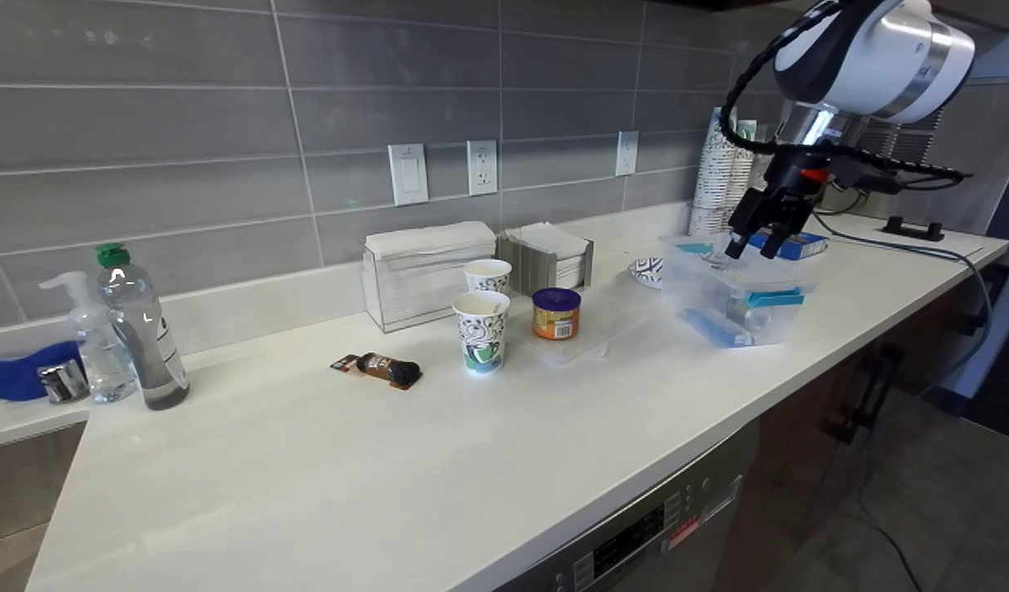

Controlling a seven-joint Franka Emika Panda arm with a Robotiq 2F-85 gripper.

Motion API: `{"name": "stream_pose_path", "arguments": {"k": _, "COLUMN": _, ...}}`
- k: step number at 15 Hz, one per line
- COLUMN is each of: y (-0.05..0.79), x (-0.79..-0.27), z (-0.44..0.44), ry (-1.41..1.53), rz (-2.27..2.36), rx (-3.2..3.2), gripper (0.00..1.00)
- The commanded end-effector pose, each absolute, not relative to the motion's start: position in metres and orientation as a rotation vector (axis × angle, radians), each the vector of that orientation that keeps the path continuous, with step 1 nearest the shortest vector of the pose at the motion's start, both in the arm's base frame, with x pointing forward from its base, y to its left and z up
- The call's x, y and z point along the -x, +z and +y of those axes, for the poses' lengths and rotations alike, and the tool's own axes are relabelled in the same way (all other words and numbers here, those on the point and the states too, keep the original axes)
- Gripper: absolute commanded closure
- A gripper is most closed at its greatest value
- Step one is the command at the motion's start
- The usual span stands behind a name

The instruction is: Remove the chocolate bar from the basket

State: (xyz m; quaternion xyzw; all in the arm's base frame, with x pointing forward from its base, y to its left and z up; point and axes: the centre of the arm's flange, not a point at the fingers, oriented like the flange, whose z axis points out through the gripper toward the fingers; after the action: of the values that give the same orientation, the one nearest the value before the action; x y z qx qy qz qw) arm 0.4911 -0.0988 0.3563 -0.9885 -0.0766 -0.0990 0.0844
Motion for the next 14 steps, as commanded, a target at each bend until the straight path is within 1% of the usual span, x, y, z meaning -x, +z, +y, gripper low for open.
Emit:
{"name": "stream_pose_path", "arguments": {"k": 1, "y": 0.358, "x": -0.51, "z": -0.102, "ry": -0.278, "rz": -0.14, "rx": 2.917, "gripper": 0.0}}
{"name": "stream_pose_path", "arguments": {"k": 5, "y": 0.363, "x": -0.532, "z": -0.112, "ry": -0.314, "rz": -0.053, "rx": 2.903, "gripper": 0.0}}
{"name": "stream_pose_path", "arguments": {"k": 6, "y": 0.362, "x": -0.538, "z": -0.115, "ry": -0.326, "rz": -0.038, "rx": 2.903, "gripper": 0.1}}
{"name": "stream_pose_path", "arguments": {"k": 7, "y": 0.36, "x": -0.543, "z": -0.119, "ry": -0.331, "rz": -0.025, "rx": 2.901, "gripper": 0.16}}
{"name": "stream_pose_path", "arguments": {"k": 8, "y": 0.357, "x": -0.549, "z": -0.123, "ry": -0.332, "rz": -0.017, "rx": 2.9, "gripper": 0.34}}
{"name": "stream_pose_path", "arguments": {"k": 9, "y": 0.353, "x": -0.552, "z": -0.126, "ry": -0.323, "rz": -0.002, "rx": 2.899, "gripper": 0.44}}
{"name": "stream_pose_path", "arguments": {"k": 10, "y": 0.349, "x": -0.556, "z": -0.13, "ry": -0.312, "rz": 0.011, "rx": 2.897, "gripper": 0.38}}
{"name": "stream_pose_path", "arguments": {"k": 11, "y": 0.343, "x": -0.559, "z": -0.134, "ry": -0.301, "rz": 0.021, "rx": 2.895, "gripper": 0.5}}
{"name": "stream_pose_path", "arguments": {"k": 13, "y": 0.33, "x": -0.563, "z": -0.141, "ry": -0.27, "rz": 0.045, "rx": 2.898, "gripper": 0.41}}
{"name": "stream_pose_path", "arguments": {"k": 14, "y": 0.324, "x": -0.564, "z": -0.144, "ry": -0.254, "rz": 0.052, "rx": 2.897, "gripper": 0.44}}
